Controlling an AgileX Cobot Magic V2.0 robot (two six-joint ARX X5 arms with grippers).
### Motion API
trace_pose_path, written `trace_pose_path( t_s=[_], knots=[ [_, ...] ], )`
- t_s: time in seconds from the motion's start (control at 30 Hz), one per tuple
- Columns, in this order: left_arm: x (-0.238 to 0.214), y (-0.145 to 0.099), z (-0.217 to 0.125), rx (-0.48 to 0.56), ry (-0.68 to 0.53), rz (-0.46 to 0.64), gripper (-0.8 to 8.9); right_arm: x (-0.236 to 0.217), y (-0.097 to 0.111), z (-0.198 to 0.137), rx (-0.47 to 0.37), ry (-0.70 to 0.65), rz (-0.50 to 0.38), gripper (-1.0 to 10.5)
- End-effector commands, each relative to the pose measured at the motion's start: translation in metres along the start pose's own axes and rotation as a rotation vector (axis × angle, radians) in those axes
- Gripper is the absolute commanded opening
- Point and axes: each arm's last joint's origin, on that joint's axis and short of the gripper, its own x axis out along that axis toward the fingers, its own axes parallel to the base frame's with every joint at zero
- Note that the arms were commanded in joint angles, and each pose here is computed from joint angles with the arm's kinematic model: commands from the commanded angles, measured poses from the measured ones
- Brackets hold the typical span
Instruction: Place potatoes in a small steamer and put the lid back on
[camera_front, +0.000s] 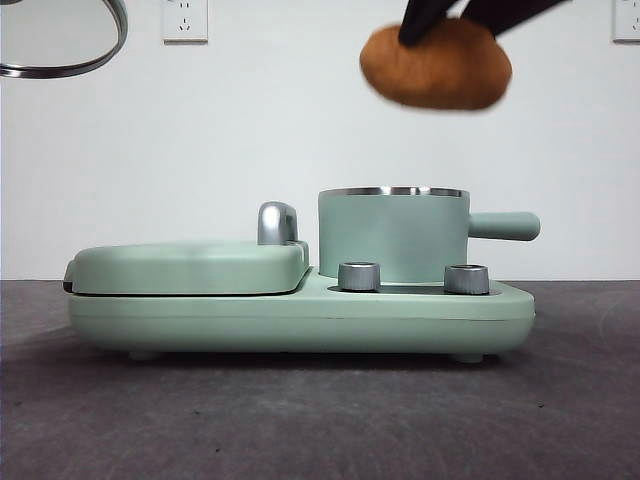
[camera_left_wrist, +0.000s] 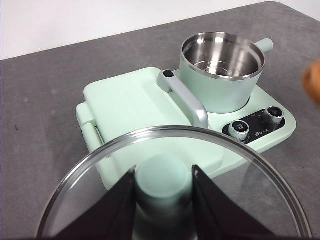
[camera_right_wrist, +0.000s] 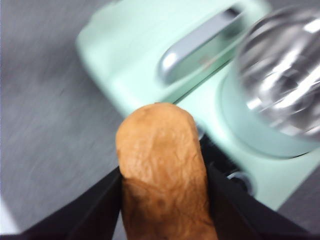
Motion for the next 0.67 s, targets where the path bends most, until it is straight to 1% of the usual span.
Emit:
trace_pose_path(
  t_s=[0.03, 0.13, 0.3, 0.47, 0.67],
  knots=[
    [-0.002, 0.000, 0.005, 0.012, -0.039, 0.001, 0.14, 0.002, -0.014, 0.019, 0.045, -0.010, -0.038, 2.1],
    [-0.002, 0.000, 0.005, 0.012, -0.039, 0.001, 0.14, 0.011, -0.031, 0.036, 0.063, -0.003, -0.073, 2.1],
    [-0.002, 0.000, 0.005, 0.012, -0.039, 0.001, 0.14, 0.041, -0.059, 0.059, 0.055, 0.026, -0.111, 2.1],
    [-0.002, 0.000, 0.005, 0.012, -0.039, 0.001, 0.14, 0.076, -0.084, 0.076, 0.060, 0.055, -0.131, 2.1],
    [-0.002, 0.000, 0.005, 0.009, -0.039, 0.001, 0.14, 0.114, -0.105, 0.087, 0.059, 0.088, -0.136, 2.1]
  ],
)
